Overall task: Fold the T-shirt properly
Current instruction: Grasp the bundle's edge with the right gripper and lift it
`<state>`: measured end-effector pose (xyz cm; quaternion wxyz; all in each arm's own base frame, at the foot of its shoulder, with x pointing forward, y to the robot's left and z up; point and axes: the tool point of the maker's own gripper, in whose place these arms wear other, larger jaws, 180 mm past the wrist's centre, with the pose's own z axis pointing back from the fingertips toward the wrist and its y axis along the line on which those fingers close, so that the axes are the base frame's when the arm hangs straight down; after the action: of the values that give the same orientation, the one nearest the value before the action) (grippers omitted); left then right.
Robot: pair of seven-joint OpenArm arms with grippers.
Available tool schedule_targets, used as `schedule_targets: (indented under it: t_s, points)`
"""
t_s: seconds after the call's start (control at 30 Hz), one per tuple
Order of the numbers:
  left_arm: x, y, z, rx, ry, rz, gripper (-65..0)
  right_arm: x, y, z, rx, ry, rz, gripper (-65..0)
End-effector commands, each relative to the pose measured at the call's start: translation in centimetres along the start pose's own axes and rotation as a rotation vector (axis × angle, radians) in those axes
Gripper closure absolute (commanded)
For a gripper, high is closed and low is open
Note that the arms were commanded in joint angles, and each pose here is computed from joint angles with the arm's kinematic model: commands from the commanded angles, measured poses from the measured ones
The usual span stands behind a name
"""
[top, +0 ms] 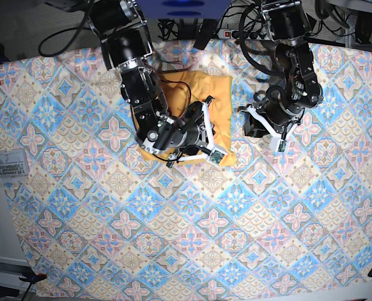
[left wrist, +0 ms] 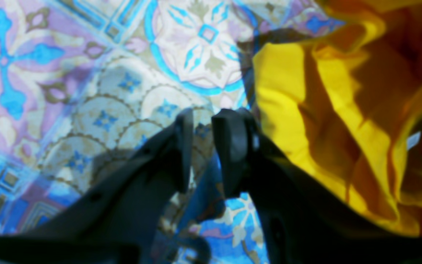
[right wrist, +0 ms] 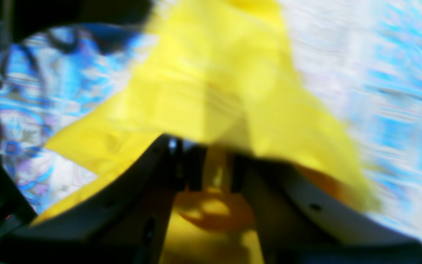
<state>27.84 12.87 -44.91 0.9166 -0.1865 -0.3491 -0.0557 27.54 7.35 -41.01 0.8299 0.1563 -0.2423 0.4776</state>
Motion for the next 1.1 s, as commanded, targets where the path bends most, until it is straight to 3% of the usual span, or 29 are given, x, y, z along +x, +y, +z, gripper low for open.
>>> schedule_targets:
  t_s: [0.0,0.2,0.33,0.6,0.8,0.97,1.07]
  points:
    - [1.4,-0.1,0.2,-0.008,-0.046,-0.007,-13.6,1.4,0.5,-0.3,0.020,-0.039,0.008,-9.7]
    - [1.4,-0.1,0.2,-0.009,-0.047,-0.004,-13.6,-1.4,3.7,-4.5,0.155,-0.023,-0.072,-9.7]
    - [1.4,-0.2,0.1,-0.011,-0.047,-0.002,-13.6,-2.2,4.3,-5.1,0.177,-0.021,-0.097,-9.7]
    - [1.4,-0.3,0.1,-0.011,-0.047,-0.002,-13.6,-0.5,1.8,1.1,0.002,-0.085,0.007,-9.7]
    - [1.4,-0.3,0.0,-0.013,-0.045,-0.003,-13.6,-1.3,-0.8,4.6,-0.113,-0.081,0.080,-9.7]
    - [1.4,-0.5,-0.1,-0.016,-0.045,-0.004,-13.6,-1.4,-3.9,6.1,-0.185,-0.128,-0.016,-9.9]
    - [1.4,-0.5,-0.1,-0.016,-0.045,-0.004,-13.6,0.9,-5.3,6.5,-0.208,-0.170,-0.006,-10.0]
